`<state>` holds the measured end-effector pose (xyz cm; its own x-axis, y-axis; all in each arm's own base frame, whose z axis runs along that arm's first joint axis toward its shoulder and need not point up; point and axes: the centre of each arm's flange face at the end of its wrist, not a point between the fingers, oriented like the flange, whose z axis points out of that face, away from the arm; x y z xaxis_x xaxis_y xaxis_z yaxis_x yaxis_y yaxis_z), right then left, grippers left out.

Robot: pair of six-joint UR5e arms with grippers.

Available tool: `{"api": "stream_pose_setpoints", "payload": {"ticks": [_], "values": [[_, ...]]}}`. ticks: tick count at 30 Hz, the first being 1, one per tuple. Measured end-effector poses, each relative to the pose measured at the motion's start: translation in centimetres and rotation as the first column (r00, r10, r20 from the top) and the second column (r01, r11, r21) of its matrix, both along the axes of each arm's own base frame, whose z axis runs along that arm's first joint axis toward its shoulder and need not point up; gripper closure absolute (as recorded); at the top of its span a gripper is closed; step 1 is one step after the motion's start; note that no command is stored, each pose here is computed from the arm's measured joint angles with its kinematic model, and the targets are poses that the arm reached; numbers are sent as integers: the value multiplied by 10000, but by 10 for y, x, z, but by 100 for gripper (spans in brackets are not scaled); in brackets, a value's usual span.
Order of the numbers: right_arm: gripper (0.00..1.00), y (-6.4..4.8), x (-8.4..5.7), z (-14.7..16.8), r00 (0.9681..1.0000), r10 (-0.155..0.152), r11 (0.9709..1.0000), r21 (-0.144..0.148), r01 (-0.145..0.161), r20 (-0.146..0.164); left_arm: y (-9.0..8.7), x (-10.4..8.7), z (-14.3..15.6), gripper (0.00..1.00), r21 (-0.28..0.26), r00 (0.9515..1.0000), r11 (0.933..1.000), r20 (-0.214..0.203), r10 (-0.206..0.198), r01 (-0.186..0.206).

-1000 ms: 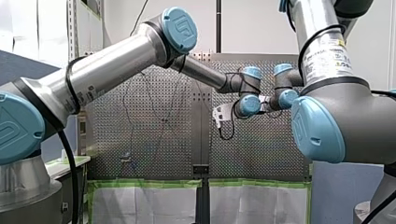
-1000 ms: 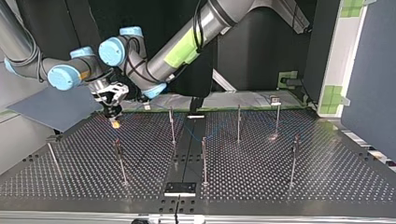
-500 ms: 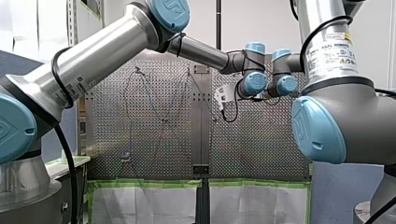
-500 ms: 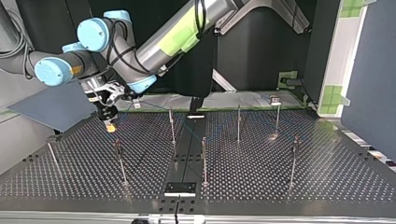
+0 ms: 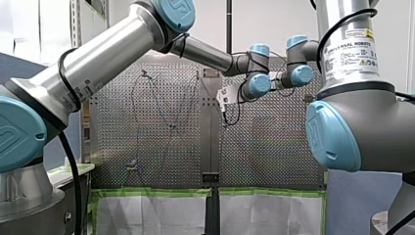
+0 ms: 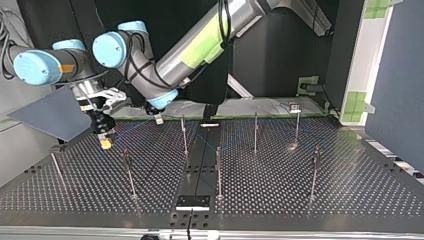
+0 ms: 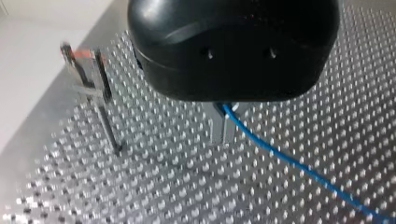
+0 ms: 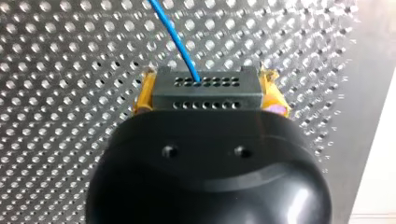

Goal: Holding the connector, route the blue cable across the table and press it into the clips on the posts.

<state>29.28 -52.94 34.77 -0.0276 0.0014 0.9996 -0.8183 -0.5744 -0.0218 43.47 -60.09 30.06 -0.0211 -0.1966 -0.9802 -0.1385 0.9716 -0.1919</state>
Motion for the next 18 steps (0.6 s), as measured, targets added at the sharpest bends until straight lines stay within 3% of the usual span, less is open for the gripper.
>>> {"api": "stream_pose_setpoints", "payload": {"ticks": [6, 18], "values": [[100, 6, 3, 12, 9999, 114, 9997, -194, -113, 68, 10, 11, 8, 100, 0, 9999, 9999, 76, 115, -115], [100, 23, 2, 53, 9992, 200, 9966, -801, -171, 345, 5, -11, 38, 100, -144, 9996, 9999, 289, -37, 41]]}}
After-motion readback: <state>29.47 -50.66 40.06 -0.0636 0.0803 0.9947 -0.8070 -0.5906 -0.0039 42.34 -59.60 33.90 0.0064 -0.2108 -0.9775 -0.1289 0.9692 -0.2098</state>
